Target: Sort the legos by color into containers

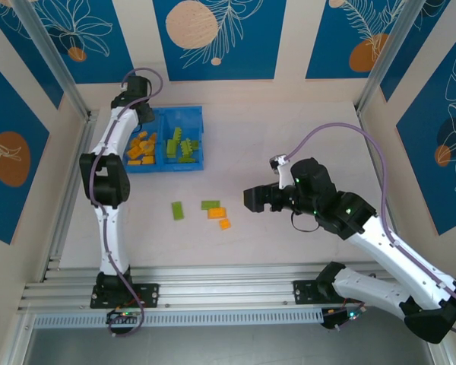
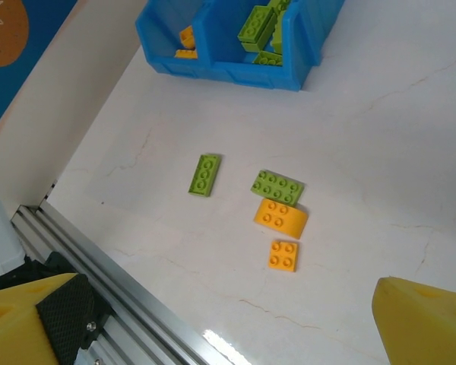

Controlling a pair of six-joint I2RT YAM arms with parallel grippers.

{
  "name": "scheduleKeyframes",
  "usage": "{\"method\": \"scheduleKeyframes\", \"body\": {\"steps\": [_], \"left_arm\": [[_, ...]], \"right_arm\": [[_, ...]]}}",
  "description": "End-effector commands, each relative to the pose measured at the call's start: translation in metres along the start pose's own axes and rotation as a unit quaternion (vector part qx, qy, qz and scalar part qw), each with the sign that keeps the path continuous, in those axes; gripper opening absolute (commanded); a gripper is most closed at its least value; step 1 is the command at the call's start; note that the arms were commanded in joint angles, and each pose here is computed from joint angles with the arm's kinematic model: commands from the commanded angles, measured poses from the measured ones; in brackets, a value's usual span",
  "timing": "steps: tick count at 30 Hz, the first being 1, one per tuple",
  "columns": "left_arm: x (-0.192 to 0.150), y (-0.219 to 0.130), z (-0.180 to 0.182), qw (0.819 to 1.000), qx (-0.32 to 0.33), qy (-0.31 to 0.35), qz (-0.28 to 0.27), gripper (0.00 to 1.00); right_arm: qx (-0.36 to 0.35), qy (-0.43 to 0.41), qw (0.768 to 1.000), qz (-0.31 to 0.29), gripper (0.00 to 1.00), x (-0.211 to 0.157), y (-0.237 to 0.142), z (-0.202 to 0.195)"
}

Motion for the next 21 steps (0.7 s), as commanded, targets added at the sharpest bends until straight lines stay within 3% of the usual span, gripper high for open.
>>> {"method": "scheduleKeyframes", "body": {"steps": [1, 5, 10, 12, 15, 21], "left_arm": [[0.017, -0.065, -0.005, 0.996, -0.079, -0.016, -0.038, 0.51], [-0.004, -0.121, -0.015, 0.988, -0.148, -0.013, -0.029, 0.5], [-0.067, -0.215, -0.027, 0.967, -0.242, 0.017, -0.082, 0.5], [-0.097, -0.243, -0.035, 0.958, -0.264, 0.061, -0.091, 0.5], [-0.141, -0.271, -0.029, 0.956, -0.25, 0.132, -0.074, 0.51], [-0.199, -0.303, 0.031, 0.955, -0.217, 0.189, -0.069, 0.57]], "right_arm": [[-0.009, 0.009, 1.0, -0.004, 0.96, 0.005, 0.006, 0.0], [-0.015, 0.018, 1.0, 0.017, 0.96, 0.006, 0.023, 0.0], [-0.016, 0.05, 0.997, 0.065, 0.94, -0.002, 0.066, 0.008], [-0.018, 0.05, 0.995, 0.085, 0.94, -0.007, 0.086, 0.016], [-0.021, 0.043, 0.992, 0.12, 0.92, -0.015, 0.121, 0.034], [-0.073, -0.005, 0.983, 0.17, 0.89, -0.042, 0.198, 0.062]]}}
Point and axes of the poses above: each hand's point on the last joint's axis, 136 mm out from that joint toward the fingers, its own y axis out along the fingers, its own z axis along the line the jaws close on, x = y × z, the point moved 7 cm from there along -y, back along the fingers, and after that the axes turned 5 degrees about y, right-handed, at the moved point
